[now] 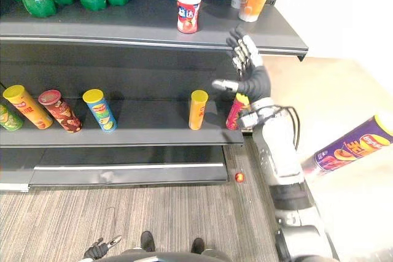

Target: Put the gum and the chips on the shelf.

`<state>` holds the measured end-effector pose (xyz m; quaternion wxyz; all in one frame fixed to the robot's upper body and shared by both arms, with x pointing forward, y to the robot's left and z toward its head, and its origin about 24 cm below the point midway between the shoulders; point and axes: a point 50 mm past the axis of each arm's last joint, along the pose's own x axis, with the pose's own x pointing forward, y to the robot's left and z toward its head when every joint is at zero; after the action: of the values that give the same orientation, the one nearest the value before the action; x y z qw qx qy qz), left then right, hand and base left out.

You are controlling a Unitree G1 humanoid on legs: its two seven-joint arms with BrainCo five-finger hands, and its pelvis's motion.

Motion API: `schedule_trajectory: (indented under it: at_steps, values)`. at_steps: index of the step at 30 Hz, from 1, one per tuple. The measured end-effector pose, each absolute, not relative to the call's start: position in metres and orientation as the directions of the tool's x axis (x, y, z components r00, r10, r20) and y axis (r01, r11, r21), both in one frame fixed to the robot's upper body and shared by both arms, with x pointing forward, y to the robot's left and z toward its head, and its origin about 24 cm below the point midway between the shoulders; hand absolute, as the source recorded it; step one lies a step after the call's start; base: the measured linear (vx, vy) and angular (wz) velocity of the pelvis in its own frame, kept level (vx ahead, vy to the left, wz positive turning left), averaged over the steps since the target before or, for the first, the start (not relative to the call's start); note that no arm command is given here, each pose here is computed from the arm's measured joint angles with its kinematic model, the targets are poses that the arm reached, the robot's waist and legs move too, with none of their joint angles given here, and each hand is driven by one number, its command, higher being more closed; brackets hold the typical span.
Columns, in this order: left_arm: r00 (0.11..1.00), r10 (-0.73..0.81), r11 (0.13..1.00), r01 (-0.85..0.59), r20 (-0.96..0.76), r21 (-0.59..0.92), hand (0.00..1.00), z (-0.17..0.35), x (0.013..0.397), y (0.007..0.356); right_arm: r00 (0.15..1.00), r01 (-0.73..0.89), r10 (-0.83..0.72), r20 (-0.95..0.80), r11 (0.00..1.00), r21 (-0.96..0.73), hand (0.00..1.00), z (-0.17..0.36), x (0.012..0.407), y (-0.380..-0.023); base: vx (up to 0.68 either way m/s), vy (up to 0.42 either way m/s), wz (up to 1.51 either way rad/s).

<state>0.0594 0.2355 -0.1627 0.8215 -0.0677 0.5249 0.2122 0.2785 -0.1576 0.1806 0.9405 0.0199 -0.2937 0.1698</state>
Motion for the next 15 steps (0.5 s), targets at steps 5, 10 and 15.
schedule_trajectory:
  at_steps: [5, 10, 15]
  values:
    - [0.343, 0.286, 0.894, -0.431, -0.895, 0.12, 0.0, -0.163, 0.054, 0.237, 0.772, -0.449, 0.387, 0.504, 0.894, 0.001, 0.0, 0.148, 0.25, -0.137, 0.0, 0.0, 0.0]
    - [0.328, 0.298, 0.883, -0.451, -0.896, 0.128, 0.0, -0.164, 0.05, 0.239, 0.809, -0.549, 0.482, 0.336, 0.825, 0.137, 0.0, 0.094, 0.22, -0.111, 0.04, 0.017, 0.0]
    - [0.322, 0.302, 0.877, -0.462, -0.897, 0.13, 0.0, -0.164, 0.049, 0.236, 0.863, -0.441, 0.488, -0.129, 0.853, 0.28, 0.0, -0.015, 0.188, -0.106, 0.05, 0.029, -0.02]
